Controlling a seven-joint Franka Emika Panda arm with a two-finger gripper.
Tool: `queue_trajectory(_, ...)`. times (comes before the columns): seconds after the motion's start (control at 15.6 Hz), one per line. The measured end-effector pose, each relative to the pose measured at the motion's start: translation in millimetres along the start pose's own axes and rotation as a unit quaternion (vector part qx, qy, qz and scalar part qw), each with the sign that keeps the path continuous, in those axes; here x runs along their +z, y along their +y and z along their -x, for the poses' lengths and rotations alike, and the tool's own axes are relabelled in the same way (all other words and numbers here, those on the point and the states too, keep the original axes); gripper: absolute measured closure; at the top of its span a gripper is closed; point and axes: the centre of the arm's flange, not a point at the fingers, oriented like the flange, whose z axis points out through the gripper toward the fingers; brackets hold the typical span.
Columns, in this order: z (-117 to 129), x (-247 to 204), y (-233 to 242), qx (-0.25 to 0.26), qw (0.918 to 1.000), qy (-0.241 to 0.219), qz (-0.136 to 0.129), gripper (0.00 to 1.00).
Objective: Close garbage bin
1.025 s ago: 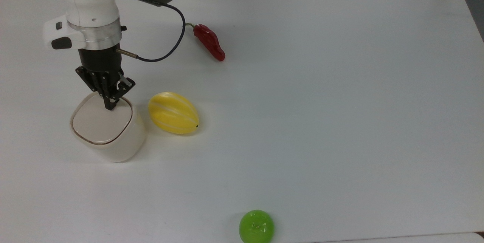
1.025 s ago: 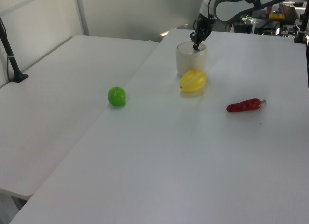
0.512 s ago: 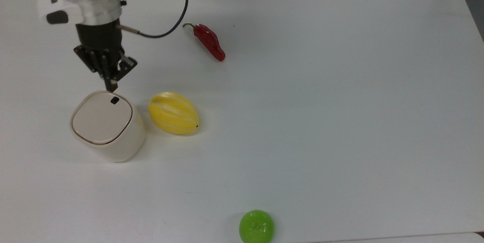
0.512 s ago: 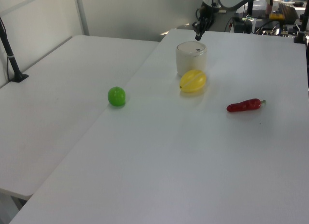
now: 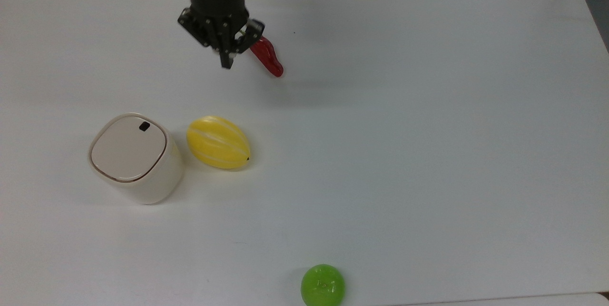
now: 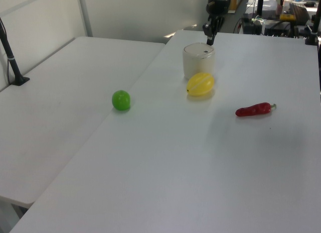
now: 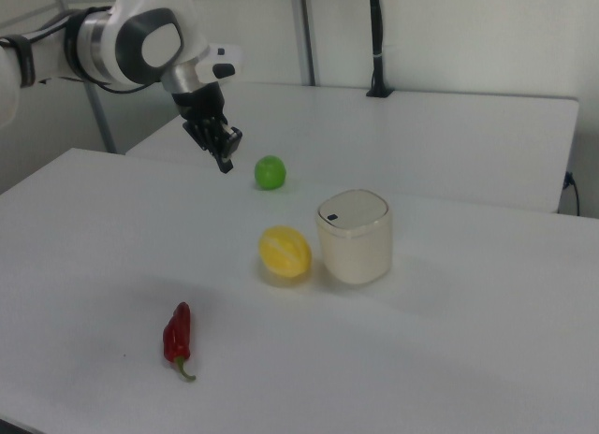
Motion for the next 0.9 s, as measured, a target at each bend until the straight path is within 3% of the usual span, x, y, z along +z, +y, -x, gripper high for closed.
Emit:
queue_trajectory(0.64,63,-68,-20,-0.108,0.9905,-0.085,0.009,0.97)
queue_trajectory(0.9,72,-77,-18,-0.111,0.9903,-0.083,0.008,0.60)
